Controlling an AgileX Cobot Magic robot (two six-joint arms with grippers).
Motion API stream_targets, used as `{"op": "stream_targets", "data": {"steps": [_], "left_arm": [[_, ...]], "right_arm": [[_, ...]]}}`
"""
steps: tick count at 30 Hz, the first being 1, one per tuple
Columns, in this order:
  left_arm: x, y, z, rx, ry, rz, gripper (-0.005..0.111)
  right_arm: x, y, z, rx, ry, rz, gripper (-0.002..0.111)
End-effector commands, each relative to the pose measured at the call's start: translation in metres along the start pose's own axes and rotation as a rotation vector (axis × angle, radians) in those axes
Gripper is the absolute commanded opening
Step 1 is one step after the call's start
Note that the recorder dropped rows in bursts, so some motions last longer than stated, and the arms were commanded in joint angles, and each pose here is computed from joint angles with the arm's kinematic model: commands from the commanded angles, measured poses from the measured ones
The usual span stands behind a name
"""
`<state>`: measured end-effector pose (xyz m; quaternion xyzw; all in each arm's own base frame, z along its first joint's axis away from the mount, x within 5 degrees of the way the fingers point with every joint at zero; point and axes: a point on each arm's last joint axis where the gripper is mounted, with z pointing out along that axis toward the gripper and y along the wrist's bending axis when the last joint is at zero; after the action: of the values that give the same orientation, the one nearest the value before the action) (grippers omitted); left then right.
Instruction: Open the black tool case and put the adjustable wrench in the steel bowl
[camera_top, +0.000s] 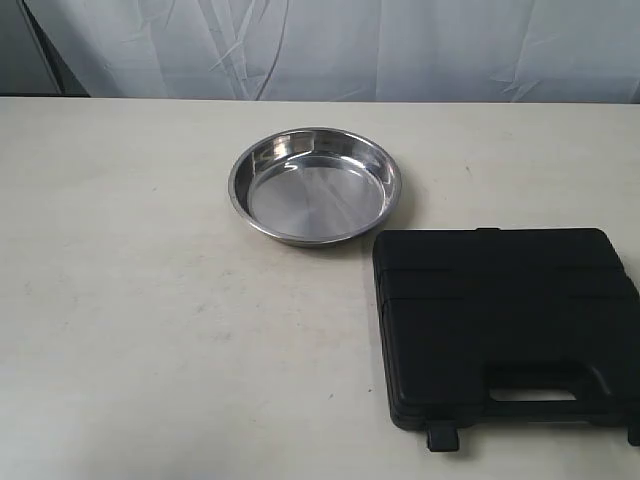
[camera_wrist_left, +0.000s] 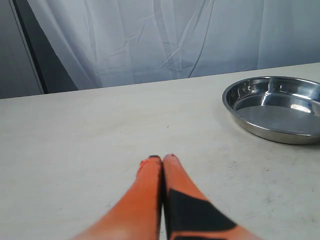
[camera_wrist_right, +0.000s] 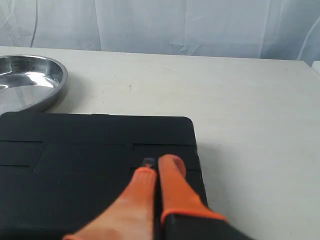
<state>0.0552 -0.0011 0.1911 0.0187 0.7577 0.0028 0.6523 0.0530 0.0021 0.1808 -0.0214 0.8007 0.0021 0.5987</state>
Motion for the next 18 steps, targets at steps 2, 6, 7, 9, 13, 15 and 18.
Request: {"op": "stream_targets", "data": {"steps": [2, 6, 7, 9, 13, 15, 18], "left_arm": [[-0.001, 0.0, 0.0, 0.002, -0.005, -0.004, 0.0], [-0.001, 0.0, 0.0, 0.002, -0.005, -0.004, 0.0], [-0.001, 0.0, 0.0, 0.002, -0.005, -0.004, 0.0], [-0.001, 0.0, 0.0, 0.002, -0.005, -0.004, 0.0], [-0.001, 0.0, 0.0, 0.002, -0.005, -0.004, 0.0], [-0.001, 0.0, 0.0, 0.002, -0.005, -0.004, 0.0], [-0.001, 0.0, 0.0, 0.002, -0.005, -0.004, 0.0]], "right_arm": [[0.0, 0.0, 0.0, -0.003, -0.015, -0.001, 0.0], [0.0, -0.001, 0.0, 0.008, -0.017, -0.033, 0.0], [-0.003, -0.002, 0.0, 0.027, -0.043, -0.091, 0.0], [-0.014, -0.004, -0.001, 0.06, -0.169, -0.192, 0.0], [-0.059, 0.004, -0.023, 0.048, -0.734, -0.264, 0.0], [-0.073, 0.008, -0.039, 0.027, -0.972, -0.253, 0.0], [-0.082, 0.011, -0.056, -0.224, -1.157, 0.106, 0.0]]}}
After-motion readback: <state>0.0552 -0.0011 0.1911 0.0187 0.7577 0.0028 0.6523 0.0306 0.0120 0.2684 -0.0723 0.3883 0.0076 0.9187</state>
